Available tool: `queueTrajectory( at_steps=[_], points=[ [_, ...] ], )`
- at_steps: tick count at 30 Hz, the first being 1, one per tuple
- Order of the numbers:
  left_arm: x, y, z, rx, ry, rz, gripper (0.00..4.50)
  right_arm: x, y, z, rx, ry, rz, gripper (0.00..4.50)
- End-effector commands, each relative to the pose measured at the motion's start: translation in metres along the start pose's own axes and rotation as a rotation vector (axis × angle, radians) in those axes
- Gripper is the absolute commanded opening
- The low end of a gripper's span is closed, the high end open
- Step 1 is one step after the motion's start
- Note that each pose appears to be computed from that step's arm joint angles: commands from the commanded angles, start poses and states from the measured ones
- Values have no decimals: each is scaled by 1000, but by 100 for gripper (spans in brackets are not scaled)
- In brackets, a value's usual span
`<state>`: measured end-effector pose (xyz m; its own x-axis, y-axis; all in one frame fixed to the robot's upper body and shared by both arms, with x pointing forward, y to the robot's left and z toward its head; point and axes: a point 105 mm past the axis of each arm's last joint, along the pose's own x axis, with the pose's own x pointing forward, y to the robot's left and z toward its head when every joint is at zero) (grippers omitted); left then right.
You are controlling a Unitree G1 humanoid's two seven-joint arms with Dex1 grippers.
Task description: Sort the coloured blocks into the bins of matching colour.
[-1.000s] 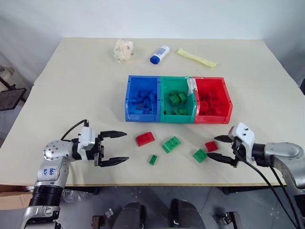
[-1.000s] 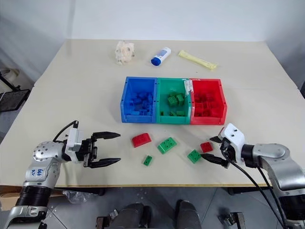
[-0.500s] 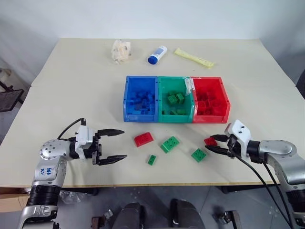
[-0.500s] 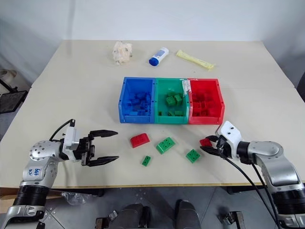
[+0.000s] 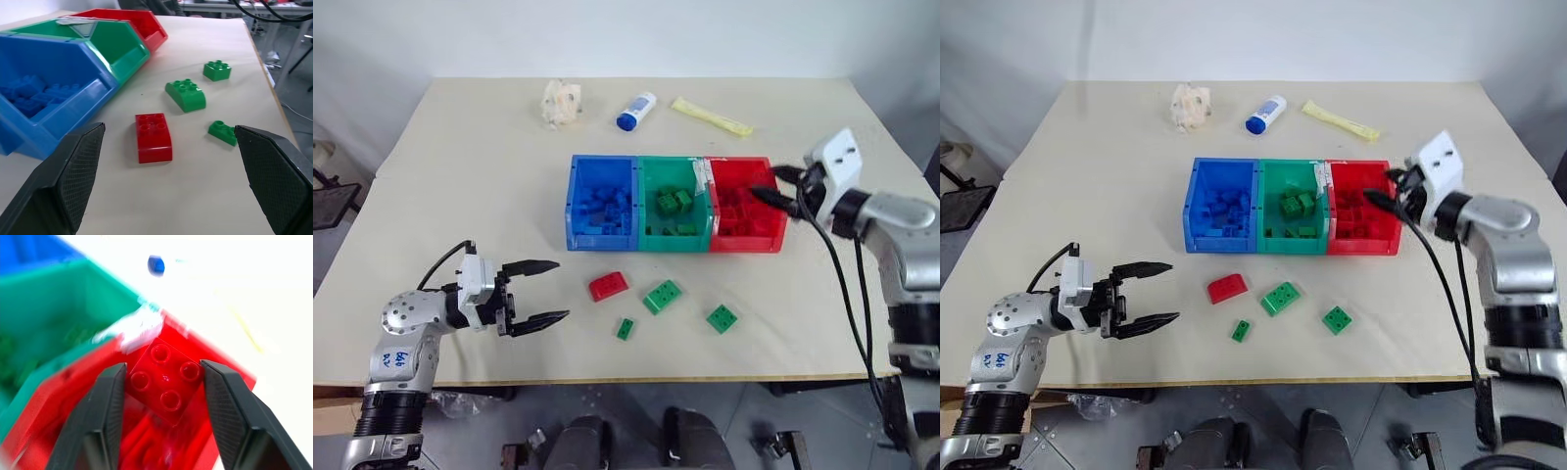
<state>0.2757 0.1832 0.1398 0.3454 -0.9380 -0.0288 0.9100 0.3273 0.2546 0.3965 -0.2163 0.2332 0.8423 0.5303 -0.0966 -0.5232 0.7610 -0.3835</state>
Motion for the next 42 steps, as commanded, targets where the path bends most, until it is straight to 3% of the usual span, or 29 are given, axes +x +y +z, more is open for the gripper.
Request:
queueTrajectory(
  at_steps=[1,4,5,10,16,21,29,37,42],
  points=[
    [-2,0,7,32,-20,24,450,9,-5,-8,-36,20,-17,340],
    [-2,1,8,37,-27,36,450,14,-7,-6,-52,11,-16,442],
    [-2,2,9,36,-32,44,450,15,-7,-3,-55,3,-14,446],
    [-3,0,8,27,-36,68,450,11,1,3,-67,-23,38,446],
    [1,-1,7,19,-47,51,450,-17,39,4,-65,-55,243,446],
    [5,0,5,20,-60,37,450,-83,79,-15,-37,10,513,446],
    [3,-1,2,11,-53,27,450,-149,74,-45,2,194,470,446],
    [5,0,2,12,-61,3,450,-151,78,-42,-4,202,452,446],
    [6,-6,0,5,-63,-19,450,-125,113,-48,0,234,561,446]
  ],
)
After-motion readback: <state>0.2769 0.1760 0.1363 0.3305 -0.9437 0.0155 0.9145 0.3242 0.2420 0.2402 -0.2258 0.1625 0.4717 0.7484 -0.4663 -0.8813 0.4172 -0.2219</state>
